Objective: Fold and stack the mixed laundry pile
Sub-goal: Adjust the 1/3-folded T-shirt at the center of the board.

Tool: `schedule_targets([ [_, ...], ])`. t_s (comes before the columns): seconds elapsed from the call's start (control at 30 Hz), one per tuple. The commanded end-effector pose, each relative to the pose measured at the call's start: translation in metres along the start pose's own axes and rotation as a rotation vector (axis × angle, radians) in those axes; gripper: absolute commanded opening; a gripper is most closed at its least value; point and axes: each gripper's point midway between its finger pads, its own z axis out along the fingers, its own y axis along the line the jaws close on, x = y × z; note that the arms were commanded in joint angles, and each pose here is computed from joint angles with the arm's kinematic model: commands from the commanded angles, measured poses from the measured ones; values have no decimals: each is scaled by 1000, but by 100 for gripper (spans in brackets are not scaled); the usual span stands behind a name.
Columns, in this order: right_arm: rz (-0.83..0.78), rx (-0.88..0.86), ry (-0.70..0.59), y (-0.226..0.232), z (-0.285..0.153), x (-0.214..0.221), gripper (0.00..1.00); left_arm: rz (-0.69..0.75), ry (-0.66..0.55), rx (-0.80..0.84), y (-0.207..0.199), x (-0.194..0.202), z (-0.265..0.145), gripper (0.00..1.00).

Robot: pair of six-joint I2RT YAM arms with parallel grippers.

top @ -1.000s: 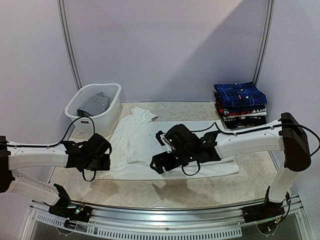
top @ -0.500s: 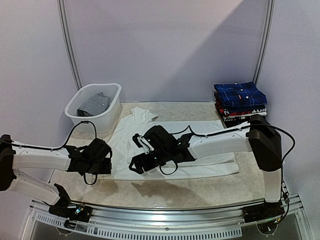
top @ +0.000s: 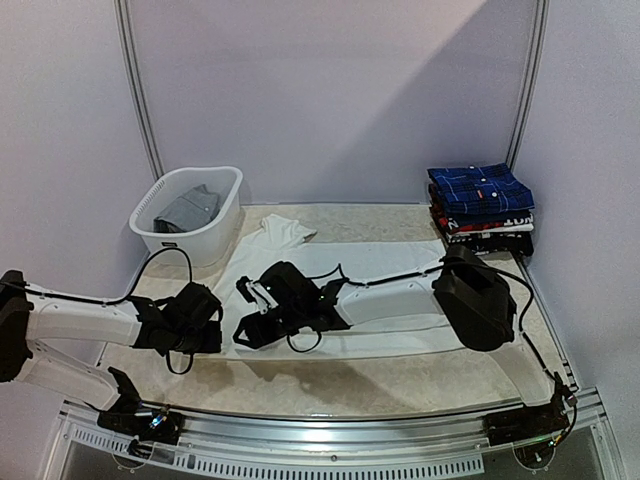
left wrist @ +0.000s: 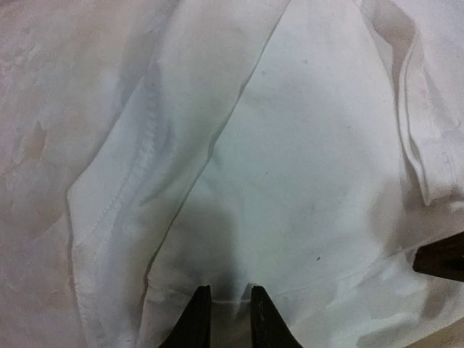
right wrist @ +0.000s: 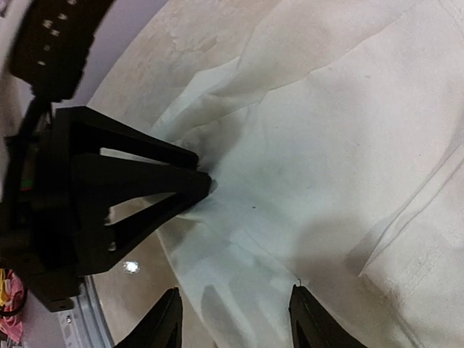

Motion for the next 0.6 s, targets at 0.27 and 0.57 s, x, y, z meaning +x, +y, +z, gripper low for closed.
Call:
schedule_targets([
  [0.27, -58, 246, -14, -55, 24, 8, 49, 4, 6, -6, 2, 6, 2, 18],
  [0.57, -88, 406, -72, -97, 9, -11, 49, 7, 10, -17, 3, 8, 6, 17],
])
